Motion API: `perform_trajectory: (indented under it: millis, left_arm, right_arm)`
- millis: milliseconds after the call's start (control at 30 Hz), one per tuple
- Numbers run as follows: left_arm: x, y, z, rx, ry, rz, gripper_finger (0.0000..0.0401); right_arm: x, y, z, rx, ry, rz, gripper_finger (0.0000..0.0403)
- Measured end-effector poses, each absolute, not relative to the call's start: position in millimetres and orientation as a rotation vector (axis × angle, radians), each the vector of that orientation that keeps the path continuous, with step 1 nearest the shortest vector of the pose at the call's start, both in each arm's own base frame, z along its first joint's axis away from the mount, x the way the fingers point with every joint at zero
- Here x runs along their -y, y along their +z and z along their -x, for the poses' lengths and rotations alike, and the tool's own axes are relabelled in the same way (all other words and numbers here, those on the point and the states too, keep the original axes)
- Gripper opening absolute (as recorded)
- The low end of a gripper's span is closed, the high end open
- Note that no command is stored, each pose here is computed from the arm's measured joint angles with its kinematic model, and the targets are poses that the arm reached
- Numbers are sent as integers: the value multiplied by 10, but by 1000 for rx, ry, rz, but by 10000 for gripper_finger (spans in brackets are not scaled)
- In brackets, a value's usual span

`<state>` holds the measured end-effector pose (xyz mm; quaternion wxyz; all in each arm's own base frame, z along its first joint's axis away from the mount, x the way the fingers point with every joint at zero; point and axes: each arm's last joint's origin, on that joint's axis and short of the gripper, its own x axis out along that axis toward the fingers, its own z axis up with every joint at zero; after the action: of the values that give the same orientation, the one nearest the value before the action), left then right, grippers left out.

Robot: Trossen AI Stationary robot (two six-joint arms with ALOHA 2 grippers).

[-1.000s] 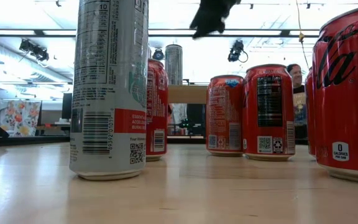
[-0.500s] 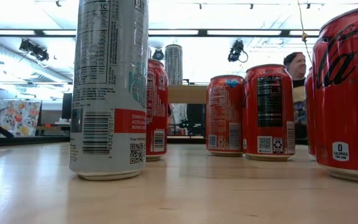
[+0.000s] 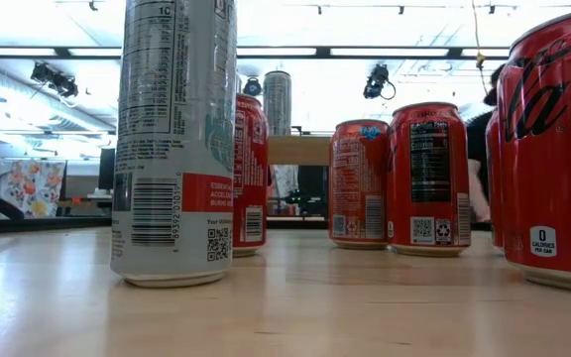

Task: Place canned beverage on shelf
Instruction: Put the white and pink soda can aligned with the other white and pink soda can on the shelf

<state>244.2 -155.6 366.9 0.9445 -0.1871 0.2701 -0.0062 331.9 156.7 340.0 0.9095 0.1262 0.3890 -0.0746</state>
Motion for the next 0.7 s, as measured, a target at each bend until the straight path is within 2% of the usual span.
perform_trajectory:
  millis: [200,500,700]
  left_arm:
    - [1806,3360,-2479,-702,-71,169,207]
    - [1771,3148,-2671,-831,-227,18,317]
    - [1676,3051,-2820,-859,-295,-70,331]
  right_arm:
    - [-1732,3246,-3417,-847,-272,-340,238]
    - [-1804,3444,-3314,-839,-425,-388,238]
    - [-1838,3443,-3298,-823,-448,-432,238]
